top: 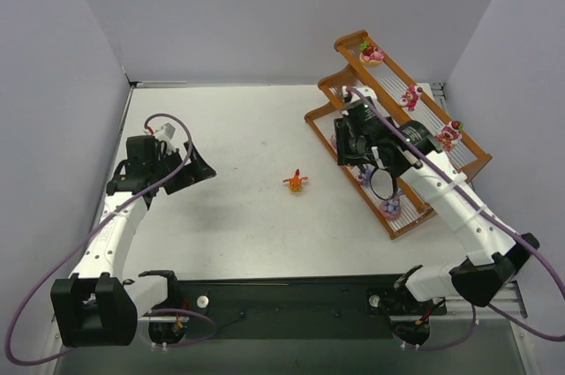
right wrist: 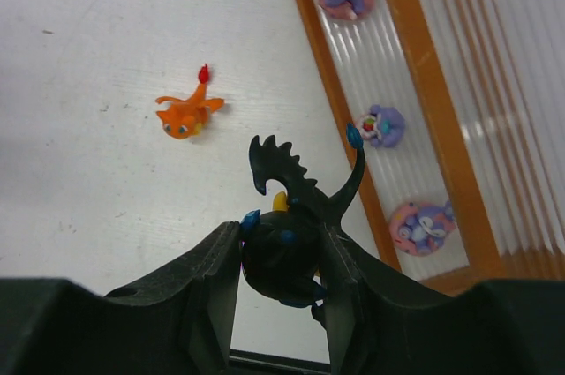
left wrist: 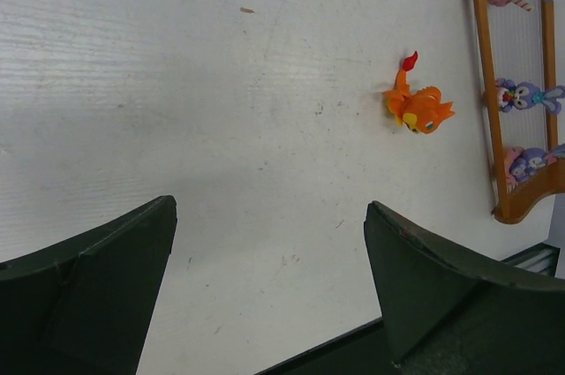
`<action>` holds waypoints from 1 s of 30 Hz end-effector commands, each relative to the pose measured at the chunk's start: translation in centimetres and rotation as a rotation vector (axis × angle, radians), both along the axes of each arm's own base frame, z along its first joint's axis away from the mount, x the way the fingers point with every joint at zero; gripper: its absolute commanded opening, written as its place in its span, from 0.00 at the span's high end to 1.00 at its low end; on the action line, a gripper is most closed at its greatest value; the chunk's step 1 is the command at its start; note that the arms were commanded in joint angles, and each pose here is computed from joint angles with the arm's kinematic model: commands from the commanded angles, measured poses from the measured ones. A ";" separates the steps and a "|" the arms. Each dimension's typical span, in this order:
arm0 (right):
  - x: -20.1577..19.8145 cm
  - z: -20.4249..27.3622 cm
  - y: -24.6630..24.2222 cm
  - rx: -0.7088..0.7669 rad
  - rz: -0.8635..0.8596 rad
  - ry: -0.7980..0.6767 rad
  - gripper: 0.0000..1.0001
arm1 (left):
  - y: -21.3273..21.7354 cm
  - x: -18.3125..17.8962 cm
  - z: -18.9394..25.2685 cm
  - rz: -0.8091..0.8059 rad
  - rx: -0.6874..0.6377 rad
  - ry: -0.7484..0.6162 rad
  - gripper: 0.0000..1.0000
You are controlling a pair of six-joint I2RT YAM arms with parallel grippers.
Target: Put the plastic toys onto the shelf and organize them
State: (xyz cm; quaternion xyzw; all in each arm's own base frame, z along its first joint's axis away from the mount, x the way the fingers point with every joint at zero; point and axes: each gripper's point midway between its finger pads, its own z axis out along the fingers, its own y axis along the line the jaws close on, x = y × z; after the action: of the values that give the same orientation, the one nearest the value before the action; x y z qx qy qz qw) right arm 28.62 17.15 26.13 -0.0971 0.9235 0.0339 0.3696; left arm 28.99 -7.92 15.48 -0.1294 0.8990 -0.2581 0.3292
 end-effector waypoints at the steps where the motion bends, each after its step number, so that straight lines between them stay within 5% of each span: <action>1: -1.9 -1.3 -5.8 -0.090 -0.140 0.057 1.00 | -3.7 1.9 4.1 -0.123 -0.051 -0.164 0.03; 19: -1.4 -3.0 -12.7 -0.089 -0.212 0.013 1.00 | -18.7 0.2 9.5 -0.521 -0.196 -0.413 0.03; 30: 0.2 -3.1 -14.1 -0.010 -0.184 -0.041 1.00 | -22.8 -0.4 10.0 -0.622 -0.249 -0.435 0.03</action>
State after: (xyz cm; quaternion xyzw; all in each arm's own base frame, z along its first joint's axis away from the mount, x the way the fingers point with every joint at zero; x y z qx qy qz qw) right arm 28.13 3.07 21.85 0.0035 0.9323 -0.0236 0.3609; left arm 27.95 -28.98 21.69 0.1438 0.8081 -0.4404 0.3639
